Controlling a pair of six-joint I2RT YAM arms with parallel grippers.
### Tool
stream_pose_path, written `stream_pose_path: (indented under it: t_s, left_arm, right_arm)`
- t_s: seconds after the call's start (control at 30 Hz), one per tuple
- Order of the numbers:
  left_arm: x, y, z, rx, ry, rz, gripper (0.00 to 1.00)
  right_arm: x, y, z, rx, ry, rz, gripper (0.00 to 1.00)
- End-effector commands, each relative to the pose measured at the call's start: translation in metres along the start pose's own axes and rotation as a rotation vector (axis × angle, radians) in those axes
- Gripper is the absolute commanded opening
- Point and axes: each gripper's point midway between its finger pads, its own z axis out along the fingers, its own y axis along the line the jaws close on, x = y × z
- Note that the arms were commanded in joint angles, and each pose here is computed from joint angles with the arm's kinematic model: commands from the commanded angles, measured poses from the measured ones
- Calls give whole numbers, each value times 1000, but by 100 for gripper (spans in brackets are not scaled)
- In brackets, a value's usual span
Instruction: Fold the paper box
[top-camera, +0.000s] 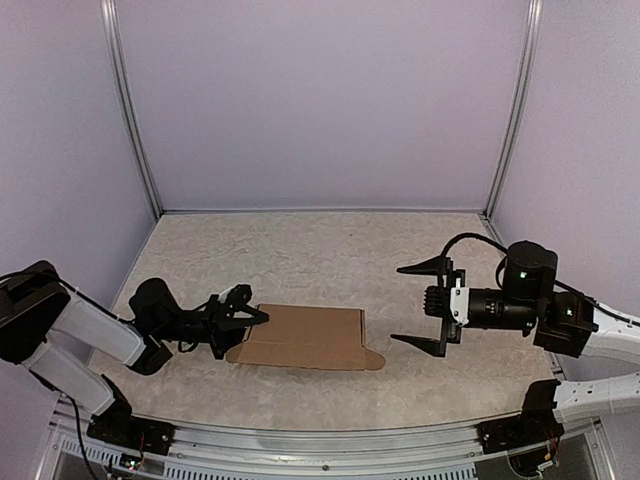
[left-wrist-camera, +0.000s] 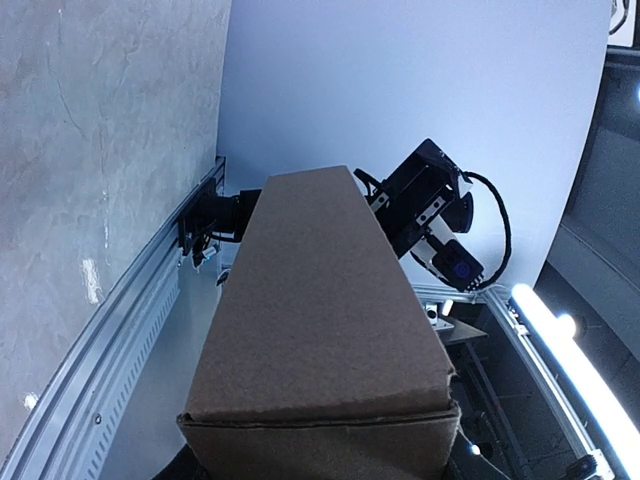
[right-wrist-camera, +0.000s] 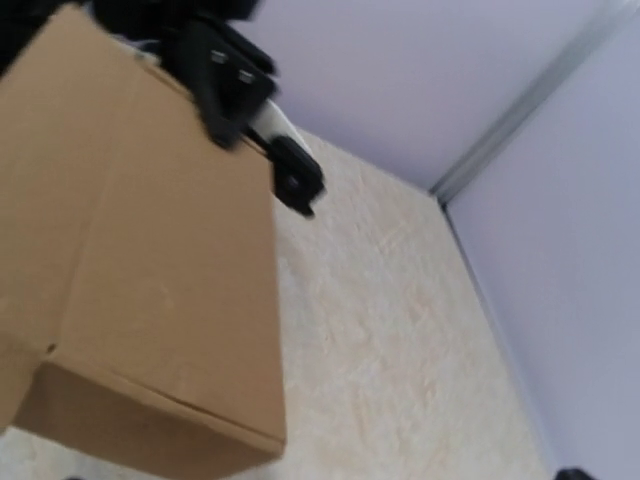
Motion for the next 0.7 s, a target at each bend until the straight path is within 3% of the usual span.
stream_pose_path:
  t_s: [0.0,0.3,0.67]
  left_arm:
    - [27,-65,-3,179,116,229,0]
    - [47,-96,-11,232,167,283,0]
    - [60,-102,-18,246,185,274,0]
  right_arm:
    - [-7,11,0,34,17,-188,99]
    - [-28,32,1,125,20,-380,100]
    - [-67,51,26,251,23,-731,100]
